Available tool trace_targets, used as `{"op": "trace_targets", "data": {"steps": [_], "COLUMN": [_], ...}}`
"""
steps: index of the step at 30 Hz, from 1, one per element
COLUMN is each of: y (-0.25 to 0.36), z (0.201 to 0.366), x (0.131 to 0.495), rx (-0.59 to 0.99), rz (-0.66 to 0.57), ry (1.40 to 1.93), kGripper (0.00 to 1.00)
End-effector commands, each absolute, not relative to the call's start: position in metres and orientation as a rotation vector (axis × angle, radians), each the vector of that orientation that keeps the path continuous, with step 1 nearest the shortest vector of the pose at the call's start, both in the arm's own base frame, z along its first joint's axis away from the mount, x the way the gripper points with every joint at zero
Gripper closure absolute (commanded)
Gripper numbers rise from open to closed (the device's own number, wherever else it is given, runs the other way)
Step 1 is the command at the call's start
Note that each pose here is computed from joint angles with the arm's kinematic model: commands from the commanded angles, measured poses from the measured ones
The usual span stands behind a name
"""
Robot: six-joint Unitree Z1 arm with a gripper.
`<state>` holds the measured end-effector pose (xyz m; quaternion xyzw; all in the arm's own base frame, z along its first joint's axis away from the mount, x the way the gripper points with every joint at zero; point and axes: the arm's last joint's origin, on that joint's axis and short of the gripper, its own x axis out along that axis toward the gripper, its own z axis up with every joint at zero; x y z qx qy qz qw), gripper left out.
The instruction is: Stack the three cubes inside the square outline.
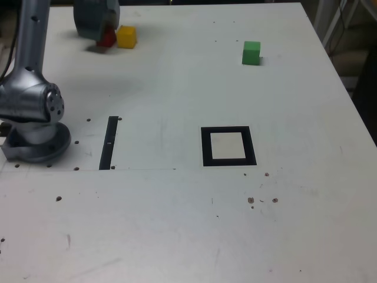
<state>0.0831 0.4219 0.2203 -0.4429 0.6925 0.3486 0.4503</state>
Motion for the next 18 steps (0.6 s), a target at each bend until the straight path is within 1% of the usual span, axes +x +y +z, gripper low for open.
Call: {"op": "trace_targets", "data": {"steps": [1, 18], "y": [0.423, 0.422], "z": [0.2164, 0.2177], "x": [0.0839, 0.0874], "rx": [-1.097, -1.088], "rz": [0.85, 0.839], "ry": [1.725, 1.732], "kGripper": [0.65, 0.65]}}
